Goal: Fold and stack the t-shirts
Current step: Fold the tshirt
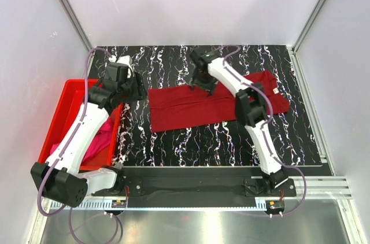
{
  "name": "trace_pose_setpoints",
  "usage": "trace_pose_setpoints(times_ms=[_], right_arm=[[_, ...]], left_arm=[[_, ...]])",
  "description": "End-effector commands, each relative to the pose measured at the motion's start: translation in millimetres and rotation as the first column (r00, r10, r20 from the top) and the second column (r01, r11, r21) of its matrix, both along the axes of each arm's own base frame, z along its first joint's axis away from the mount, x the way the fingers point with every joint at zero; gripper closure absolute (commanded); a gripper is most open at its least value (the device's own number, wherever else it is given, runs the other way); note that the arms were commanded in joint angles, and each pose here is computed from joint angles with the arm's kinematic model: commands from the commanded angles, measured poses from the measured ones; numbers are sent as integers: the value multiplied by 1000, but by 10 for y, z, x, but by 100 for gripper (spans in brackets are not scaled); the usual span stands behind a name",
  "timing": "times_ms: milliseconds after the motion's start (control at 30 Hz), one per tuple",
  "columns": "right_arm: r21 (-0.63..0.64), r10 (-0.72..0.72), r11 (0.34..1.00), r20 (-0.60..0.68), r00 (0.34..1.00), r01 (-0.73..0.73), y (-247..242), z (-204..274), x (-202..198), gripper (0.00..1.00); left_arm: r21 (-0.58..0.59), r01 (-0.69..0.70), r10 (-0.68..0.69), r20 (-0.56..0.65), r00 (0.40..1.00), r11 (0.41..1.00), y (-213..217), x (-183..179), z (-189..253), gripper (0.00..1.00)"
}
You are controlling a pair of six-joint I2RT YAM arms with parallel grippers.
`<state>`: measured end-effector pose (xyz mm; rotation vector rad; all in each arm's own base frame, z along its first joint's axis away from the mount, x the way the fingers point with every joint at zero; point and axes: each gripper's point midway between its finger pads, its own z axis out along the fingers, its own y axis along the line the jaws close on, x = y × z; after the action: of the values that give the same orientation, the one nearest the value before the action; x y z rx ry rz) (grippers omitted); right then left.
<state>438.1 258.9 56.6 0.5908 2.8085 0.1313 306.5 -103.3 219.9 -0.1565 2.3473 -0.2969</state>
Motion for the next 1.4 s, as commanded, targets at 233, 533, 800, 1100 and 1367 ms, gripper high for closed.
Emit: trace_pose_setpoints(times_ms=[233,533,800,1100,1367], right_arm=[[-136,3,990,-119,993,-19,160,-484,-400,18],[-159,194,958,-250,949,-238,54,-729,-1201,18],[-136,311,928,-232,922,-347,-604,-513,-2005,16],[-142,50,989,38,998,-44,-1444,359,-1338,0],[-160,-193,967,36,981,196,-2410,124,-574,0]], left_arm=[[-21,56,-54,74,996,998,-39,-72,174,37],[-58,69,-65,79,995,996,-120,-23,200,37],[-91,85,-81,52,995,992,-201,-14,142,37],[-105,99,-99,14,995,989,-257,0,55,38],[-94,129,-129,14,992,987,-281,13,76,38]])
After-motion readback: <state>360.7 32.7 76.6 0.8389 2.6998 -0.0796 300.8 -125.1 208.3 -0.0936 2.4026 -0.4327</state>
